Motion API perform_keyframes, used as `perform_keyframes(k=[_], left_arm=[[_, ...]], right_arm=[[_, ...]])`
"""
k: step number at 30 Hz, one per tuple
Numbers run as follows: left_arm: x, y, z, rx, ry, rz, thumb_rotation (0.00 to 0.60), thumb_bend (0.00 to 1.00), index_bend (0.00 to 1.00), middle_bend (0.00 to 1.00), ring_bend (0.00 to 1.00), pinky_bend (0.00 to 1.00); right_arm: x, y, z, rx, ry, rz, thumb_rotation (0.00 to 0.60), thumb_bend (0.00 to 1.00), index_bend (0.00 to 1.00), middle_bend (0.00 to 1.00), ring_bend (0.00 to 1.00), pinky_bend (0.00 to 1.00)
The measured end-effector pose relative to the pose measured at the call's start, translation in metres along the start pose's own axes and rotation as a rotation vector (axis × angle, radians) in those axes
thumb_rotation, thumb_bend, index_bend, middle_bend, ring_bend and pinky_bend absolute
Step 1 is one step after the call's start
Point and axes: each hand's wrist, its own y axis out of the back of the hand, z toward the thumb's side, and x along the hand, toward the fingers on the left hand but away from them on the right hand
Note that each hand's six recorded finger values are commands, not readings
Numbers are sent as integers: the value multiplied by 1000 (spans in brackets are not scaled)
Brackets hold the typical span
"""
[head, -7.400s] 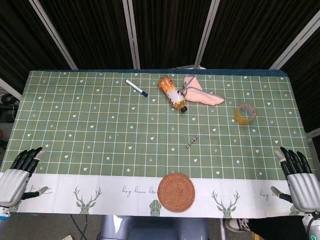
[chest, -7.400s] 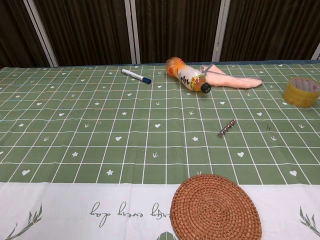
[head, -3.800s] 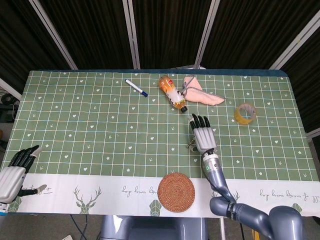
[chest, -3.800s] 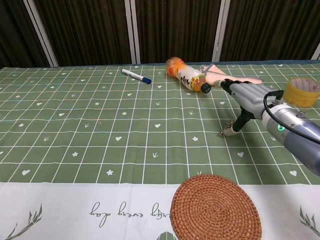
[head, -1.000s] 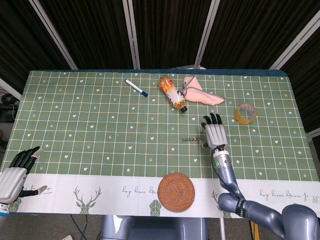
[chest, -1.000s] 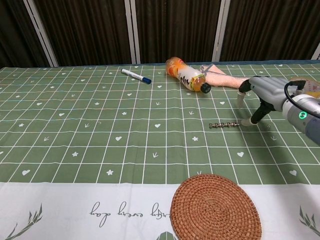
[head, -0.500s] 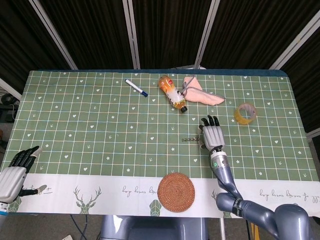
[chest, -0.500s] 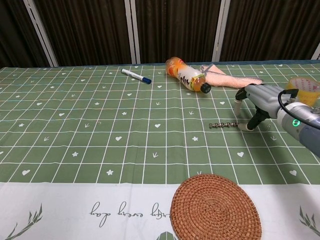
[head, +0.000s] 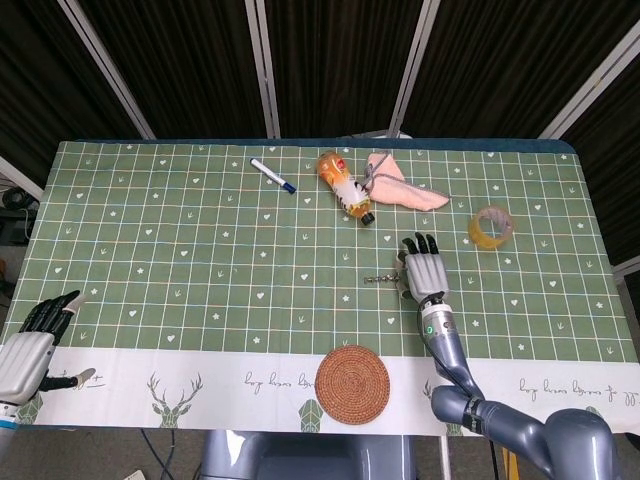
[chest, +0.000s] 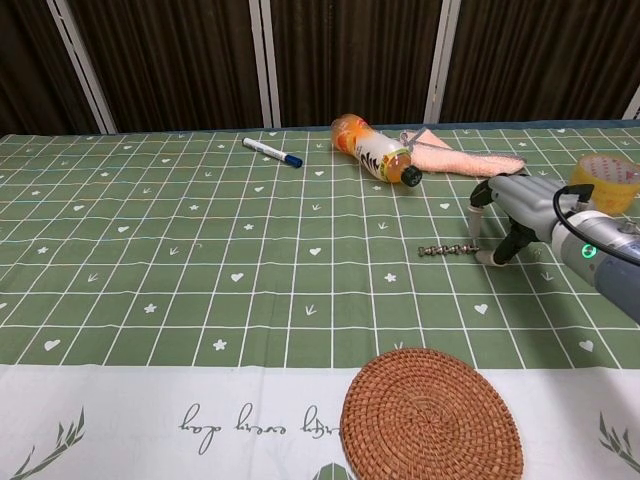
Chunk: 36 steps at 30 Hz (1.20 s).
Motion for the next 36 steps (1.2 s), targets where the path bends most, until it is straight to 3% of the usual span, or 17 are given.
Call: perform_keyframes(k=[24, 36], left_arm=[[2, -1, -1, -5, 3, -5, 600, 38, 0, 0, 0, 0], [1, 0, -2, -11, 7, -5, 600, 39, 0, 0, 0, 0]], right_arm=[[-1, -8, 9, -6, 8, 16, 600, 268, 506, 148, 0, 0], [1, -4, 15, -9, 20, 4, 600, 332, 568, 168, 0, 0]])
